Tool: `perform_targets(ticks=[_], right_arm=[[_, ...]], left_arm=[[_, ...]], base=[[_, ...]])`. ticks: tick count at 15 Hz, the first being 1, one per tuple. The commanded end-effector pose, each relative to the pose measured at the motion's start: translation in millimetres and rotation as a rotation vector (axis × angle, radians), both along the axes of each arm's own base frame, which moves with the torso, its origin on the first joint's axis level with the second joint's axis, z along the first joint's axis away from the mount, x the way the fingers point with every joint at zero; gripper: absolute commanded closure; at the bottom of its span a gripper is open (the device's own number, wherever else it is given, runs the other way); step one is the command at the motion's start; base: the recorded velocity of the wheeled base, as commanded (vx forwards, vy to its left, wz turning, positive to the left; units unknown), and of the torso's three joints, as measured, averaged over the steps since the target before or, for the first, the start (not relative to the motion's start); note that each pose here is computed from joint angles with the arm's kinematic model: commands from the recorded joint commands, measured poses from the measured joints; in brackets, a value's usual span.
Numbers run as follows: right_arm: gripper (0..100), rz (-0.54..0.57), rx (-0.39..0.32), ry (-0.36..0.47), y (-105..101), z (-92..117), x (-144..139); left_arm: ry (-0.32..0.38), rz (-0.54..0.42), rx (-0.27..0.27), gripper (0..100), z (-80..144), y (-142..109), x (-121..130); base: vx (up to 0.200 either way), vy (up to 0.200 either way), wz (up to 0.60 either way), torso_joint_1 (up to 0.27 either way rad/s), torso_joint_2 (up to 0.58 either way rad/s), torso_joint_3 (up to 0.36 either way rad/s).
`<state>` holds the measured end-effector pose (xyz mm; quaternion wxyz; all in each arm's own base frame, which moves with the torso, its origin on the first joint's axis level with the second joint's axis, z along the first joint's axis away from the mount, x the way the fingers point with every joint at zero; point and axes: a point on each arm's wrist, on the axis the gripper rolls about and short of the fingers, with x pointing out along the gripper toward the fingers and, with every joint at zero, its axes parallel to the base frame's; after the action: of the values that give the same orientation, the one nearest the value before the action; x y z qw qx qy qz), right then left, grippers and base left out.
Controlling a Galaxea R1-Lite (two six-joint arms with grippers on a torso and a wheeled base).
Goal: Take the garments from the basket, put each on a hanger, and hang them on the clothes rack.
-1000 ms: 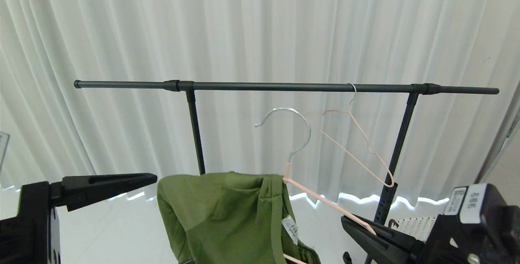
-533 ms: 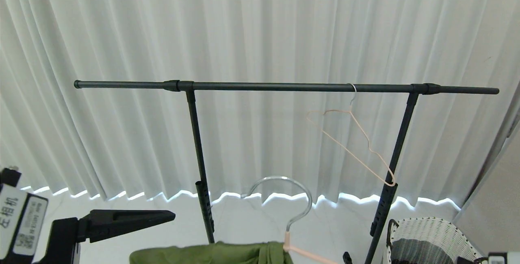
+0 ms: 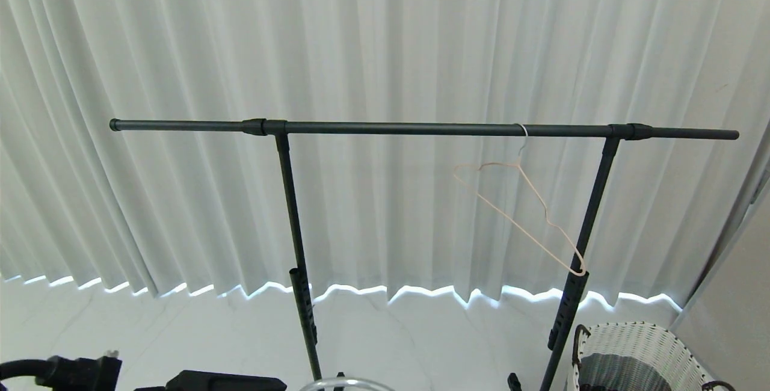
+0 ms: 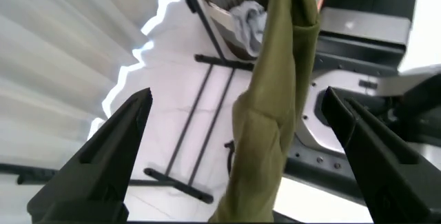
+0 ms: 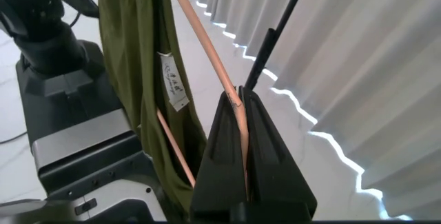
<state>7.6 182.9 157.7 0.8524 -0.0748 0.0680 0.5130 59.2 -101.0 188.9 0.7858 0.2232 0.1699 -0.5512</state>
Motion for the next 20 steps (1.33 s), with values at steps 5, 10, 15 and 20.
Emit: perform_targets(ticks=[5,10,15,20], right_arm=[[100,0.008,0.008,0.0,7.5,3.5,-2.0],[100,0.009,0.017,-0.001,9.6,6.0,-2.0],[100,0.006,0.02,-0.001,9.3,6.4,-2.0],[0,0.004,0.006,-0.017,7.3,4.9,-1.8]], left_arm=[[0.047,-0.024,0.076,0,-14.0,-10.8,3.2],[0.049,-0.021,0.079,100,-16.0,-8.8,2.0],[0.046,-0.017,0.079,100,-16.0,-8.1,1.9],[0.039,-0.008,0.074,100,-15.1,-6.7,1.7]], base=[[0.0,0.0,0.0,0.0,0.0,0.0],[0.0,0.0,0.0,0.0,0.0,0.0],[0.0,0.0,0.0,0.0,0.0,0.0],[0.0,0.0,0.0,0.0,0.0,0.0]])
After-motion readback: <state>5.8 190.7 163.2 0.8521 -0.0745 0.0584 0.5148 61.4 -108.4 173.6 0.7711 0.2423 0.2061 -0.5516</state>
